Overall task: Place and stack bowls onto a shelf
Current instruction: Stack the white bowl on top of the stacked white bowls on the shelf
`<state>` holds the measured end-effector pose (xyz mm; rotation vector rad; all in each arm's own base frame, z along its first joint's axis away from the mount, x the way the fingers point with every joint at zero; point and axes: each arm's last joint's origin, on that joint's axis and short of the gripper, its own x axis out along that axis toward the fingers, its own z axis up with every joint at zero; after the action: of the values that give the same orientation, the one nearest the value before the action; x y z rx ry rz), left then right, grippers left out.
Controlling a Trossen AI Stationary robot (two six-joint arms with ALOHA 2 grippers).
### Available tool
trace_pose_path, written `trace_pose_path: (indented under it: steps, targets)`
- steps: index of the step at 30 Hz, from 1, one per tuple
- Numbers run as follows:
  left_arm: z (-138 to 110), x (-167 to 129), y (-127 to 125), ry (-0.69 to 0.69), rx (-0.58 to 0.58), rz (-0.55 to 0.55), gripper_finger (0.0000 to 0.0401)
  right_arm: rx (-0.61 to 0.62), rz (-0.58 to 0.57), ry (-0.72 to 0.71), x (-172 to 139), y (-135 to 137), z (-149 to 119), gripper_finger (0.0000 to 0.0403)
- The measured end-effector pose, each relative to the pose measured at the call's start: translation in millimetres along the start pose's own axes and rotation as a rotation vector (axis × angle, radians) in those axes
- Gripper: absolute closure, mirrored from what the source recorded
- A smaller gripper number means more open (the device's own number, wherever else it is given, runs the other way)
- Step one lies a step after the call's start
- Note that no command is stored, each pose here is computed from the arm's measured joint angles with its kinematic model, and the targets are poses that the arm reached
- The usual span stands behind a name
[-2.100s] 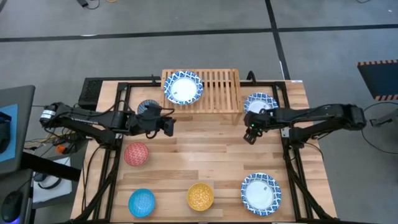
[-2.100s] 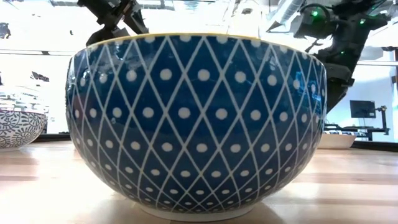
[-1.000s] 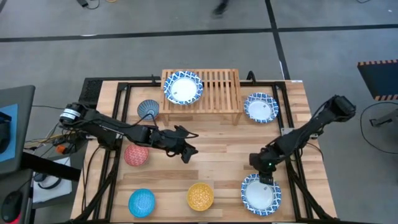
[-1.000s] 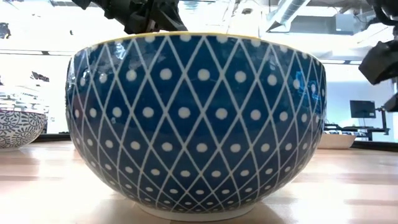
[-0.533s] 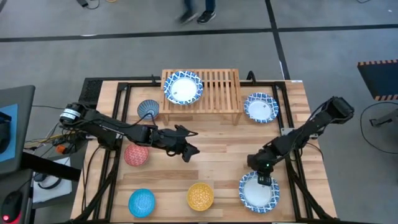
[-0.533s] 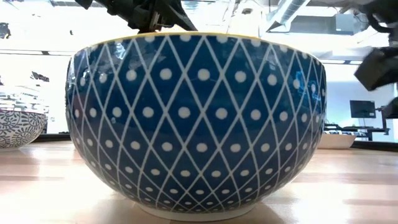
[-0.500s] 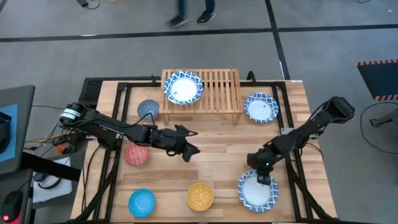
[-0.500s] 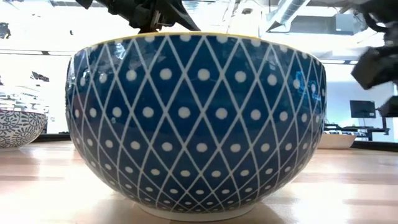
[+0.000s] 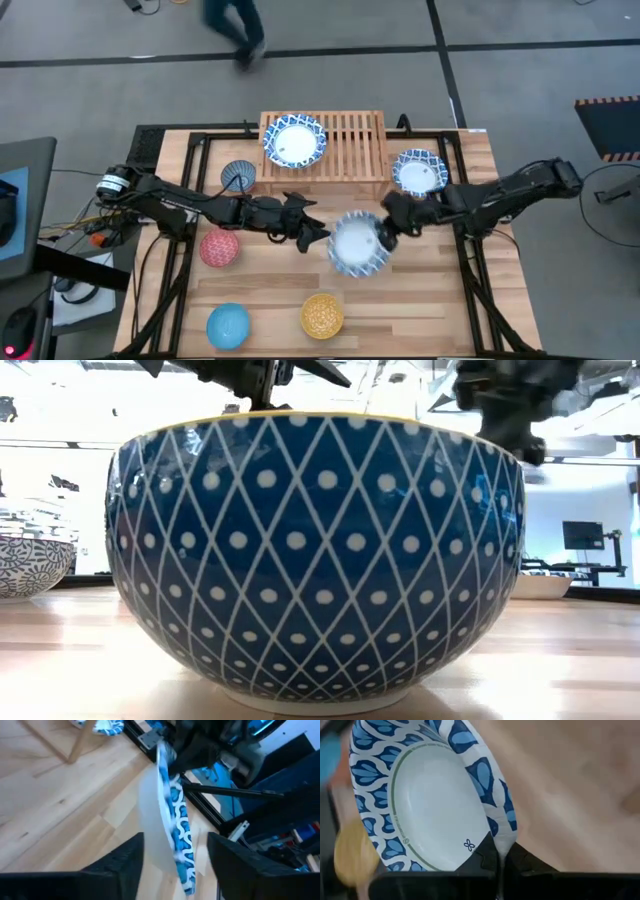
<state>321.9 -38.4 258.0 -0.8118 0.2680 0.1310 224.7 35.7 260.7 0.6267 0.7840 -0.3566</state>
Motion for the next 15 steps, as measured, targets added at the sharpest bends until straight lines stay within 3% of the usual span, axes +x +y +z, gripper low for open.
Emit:
trace_pose_path:
  steps: [4, 8, 11, 15]
  targets:
    - [3.3, 0.6, 5.8, -0.024, -0.019, 0.051, 0.0153, 0.009, -0.03, -0.061, 0.0, 0.1, 20.1, 0.0374]
    - [5.1, 0.7, 14.7, -0.038, -0.083, 0.134, 0.0156, -0.04, -0.02, -0.088, -3.0, 5.2, 32.0, 0.0379]
    - [6.2, 0.7, 14.9, -0.044, -0.085, 0.137, 0.0194, -0.032, -0.011, -0.112, -6.2, 6.4, 38.3, 0.0377]
    - [6.0, 0.5, 14.7, -0.04, -0.084, 0.135, 0.0285, -0.039, -0.004, -0.128, -9.4, 5.5, 45.6, 0.037]
